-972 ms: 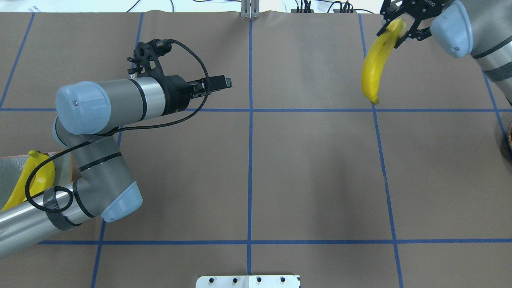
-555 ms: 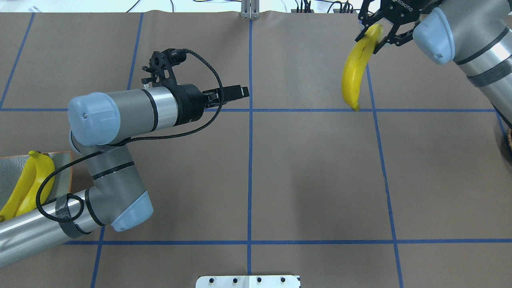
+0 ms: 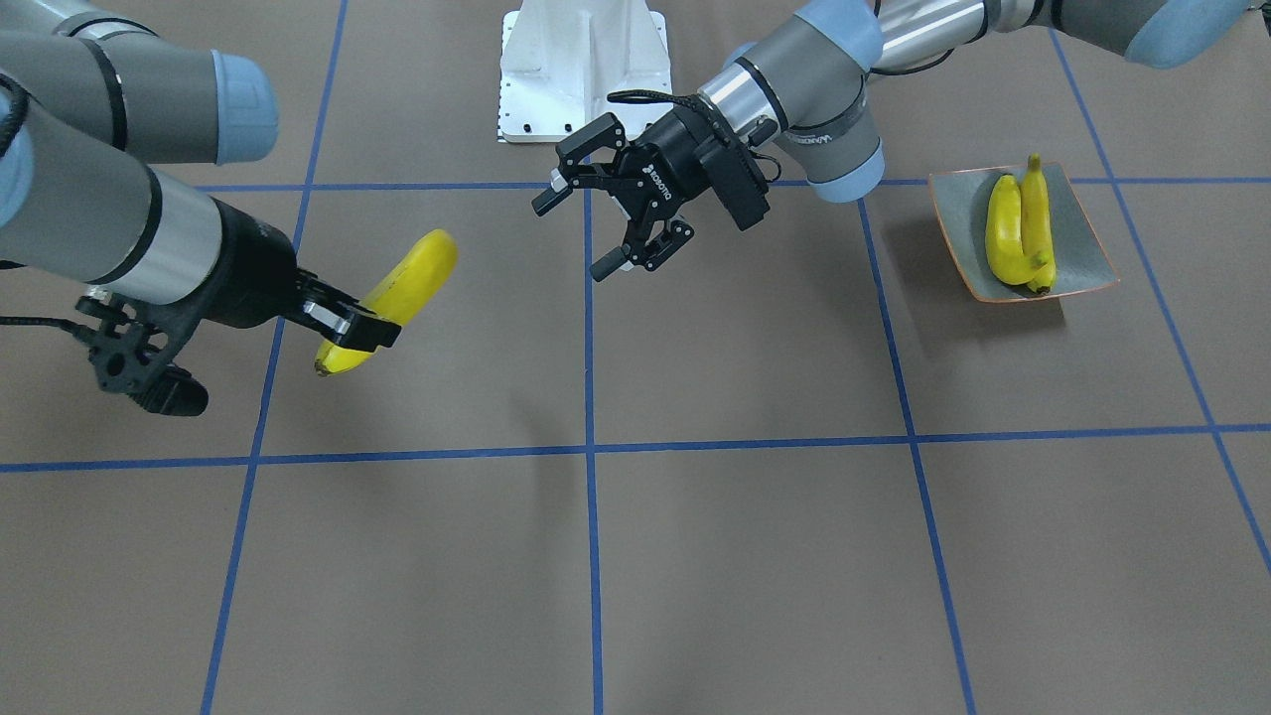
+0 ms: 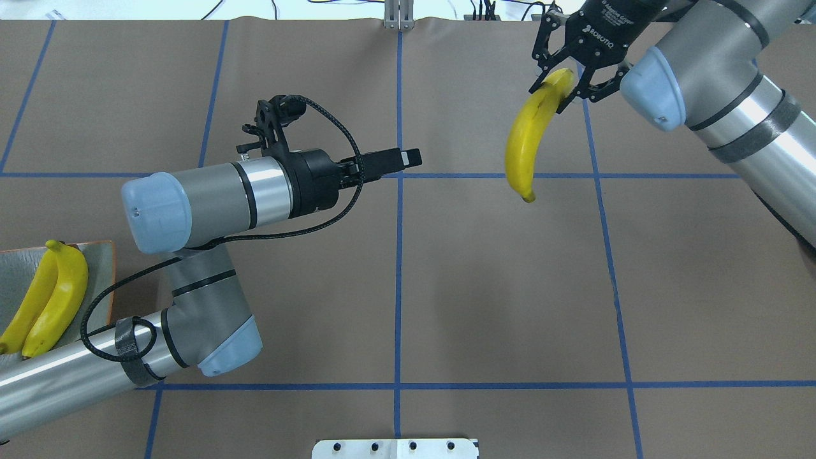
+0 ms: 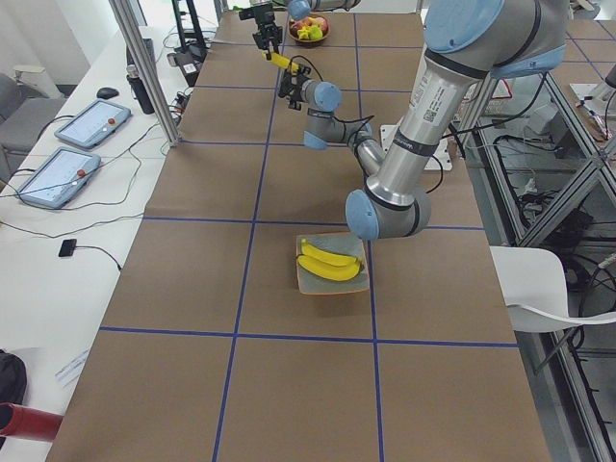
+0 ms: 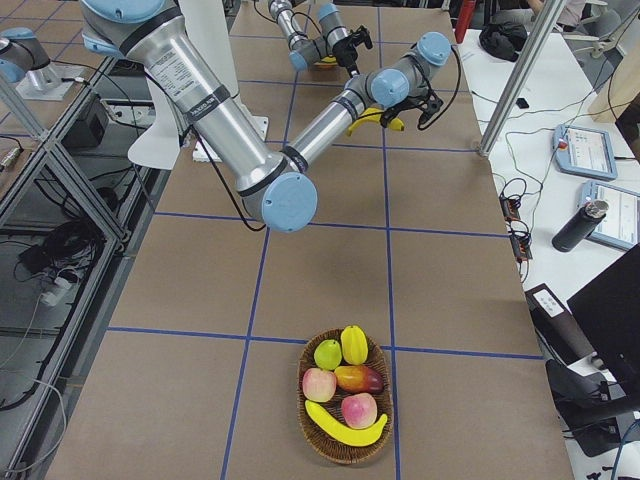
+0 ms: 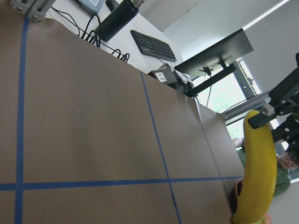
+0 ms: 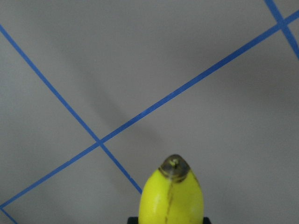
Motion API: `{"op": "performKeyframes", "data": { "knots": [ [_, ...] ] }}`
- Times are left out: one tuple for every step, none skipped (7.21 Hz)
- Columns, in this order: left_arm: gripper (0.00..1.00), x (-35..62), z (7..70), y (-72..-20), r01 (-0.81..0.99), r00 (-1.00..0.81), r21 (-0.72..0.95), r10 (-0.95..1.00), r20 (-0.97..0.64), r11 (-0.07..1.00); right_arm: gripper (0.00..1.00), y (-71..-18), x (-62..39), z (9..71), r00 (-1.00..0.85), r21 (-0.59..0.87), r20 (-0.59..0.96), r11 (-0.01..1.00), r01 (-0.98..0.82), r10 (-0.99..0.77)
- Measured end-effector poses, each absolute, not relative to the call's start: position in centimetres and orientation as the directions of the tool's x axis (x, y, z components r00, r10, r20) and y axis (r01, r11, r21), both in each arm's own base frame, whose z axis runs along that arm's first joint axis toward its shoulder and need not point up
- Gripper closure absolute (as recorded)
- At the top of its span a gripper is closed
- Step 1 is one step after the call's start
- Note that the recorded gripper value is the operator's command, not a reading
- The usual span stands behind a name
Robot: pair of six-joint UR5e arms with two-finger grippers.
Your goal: Transfer all bananas from basket to plate
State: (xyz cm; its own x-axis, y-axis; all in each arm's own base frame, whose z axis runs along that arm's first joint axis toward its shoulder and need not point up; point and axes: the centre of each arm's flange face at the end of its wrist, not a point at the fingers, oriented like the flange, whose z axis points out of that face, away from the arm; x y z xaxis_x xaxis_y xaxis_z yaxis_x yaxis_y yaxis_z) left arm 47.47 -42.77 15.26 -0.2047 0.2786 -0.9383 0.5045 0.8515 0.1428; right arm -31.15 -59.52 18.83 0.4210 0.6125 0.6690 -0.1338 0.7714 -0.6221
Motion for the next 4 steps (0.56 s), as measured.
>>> {"op": "performKeyframes", "data": {
  "knots": [
    [0.01,47.9,14.6,-43.0,0.508,-0.21,0.14,0.279,-0.937,0.85,1.0,-58.6,-32.9,17.6,0.42,-0.64,0.657,0.757,-0.127,0.626],
    [0.0,48.1,14.3,-43.1,0.509,-0.213,0.138,0.28,-0.936,0.849,1.0,-57.9,-34.0,16.6,0.42,-0.653,0.648,0.748,-0.124,0.635],
    [0.01,48.2,14.3,-43.2,0.511,-0.212,0.137,0.279,-0.937,0.849,1.0,-57.7,-34.5,16.4,0.421,-0.658,0.642,0.742,-0.125,0.64],
    [0.01,48.2,14.4,-43.3,0.513,-0.208,0.136,0.277,-0.938,0.847,1.0,-57.7,-34.4,16.6,0.421,-0.659,0.639,0.74,-0.131,0.644]
  ]
}}
